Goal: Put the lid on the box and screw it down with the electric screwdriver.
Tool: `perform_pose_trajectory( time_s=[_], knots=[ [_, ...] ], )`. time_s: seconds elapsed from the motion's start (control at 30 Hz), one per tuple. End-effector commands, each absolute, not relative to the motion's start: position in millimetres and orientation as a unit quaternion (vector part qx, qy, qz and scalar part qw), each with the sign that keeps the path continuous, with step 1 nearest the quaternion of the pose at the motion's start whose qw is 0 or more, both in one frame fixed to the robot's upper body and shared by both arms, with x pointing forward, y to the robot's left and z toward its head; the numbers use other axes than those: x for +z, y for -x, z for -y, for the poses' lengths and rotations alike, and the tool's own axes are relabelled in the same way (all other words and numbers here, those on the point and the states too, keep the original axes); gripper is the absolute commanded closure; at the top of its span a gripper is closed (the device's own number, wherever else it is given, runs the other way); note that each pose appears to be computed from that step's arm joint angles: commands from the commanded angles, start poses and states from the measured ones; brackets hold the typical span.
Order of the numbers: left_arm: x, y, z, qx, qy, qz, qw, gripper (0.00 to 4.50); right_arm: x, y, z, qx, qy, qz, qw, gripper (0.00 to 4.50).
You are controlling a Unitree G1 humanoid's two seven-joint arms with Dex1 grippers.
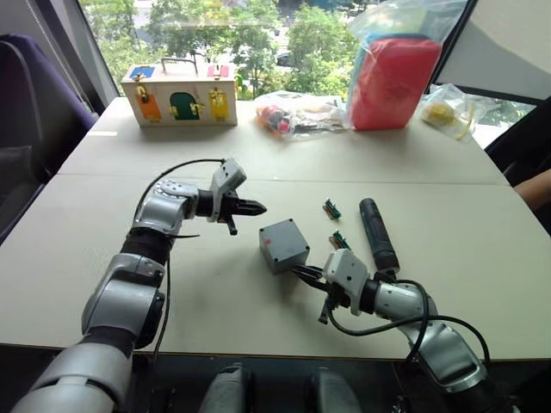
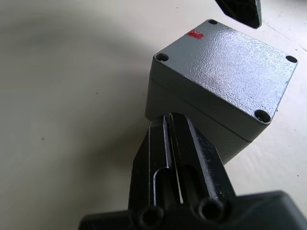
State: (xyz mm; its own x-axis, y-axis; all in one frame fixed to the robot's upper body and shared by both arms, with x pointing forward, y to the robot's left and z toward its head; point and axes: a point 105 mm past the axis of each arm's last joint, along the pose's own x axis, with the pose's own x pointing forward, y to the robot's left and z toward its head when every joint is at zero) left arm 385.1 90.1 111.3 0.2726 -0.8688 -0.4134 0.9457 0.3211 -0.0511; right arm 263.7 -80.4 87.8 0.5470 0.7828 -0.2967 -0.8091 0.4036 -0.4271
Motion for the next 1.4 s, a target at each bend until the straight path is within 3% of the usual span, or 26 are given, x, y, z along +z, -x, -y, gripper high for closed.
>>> perform_pose_trajectory(
  time_s=[0.03, 0.33, 0.77, 1.4],
  knots=[
    [117, -387, -86, -0.578, -0.108, -0.171, 0.791, 4.5, 94, -271, 79, 0.47, 0.283, -0.013, 0.836, 4.45],
    [115, -368, -88, -0.601, -0.1, -0.175, 0.773, 4.5, 96, -288, 90, 0.44, 0.308, -0.015, 0.843, 4.45],
    [115, -331, -93, -0.604, -0.108, -0.186, 0.767, 4.5, 97, -293, 92, 0.443, 0.303, -0.022, 0.844, 4.45],
    [111, -321, -96, -0.593, -0.094, -0.203, 0.773, 4.5, 100, -301, 99, 0.432, 0.301, -0.026, 0.85, 4.45]
  ],
)
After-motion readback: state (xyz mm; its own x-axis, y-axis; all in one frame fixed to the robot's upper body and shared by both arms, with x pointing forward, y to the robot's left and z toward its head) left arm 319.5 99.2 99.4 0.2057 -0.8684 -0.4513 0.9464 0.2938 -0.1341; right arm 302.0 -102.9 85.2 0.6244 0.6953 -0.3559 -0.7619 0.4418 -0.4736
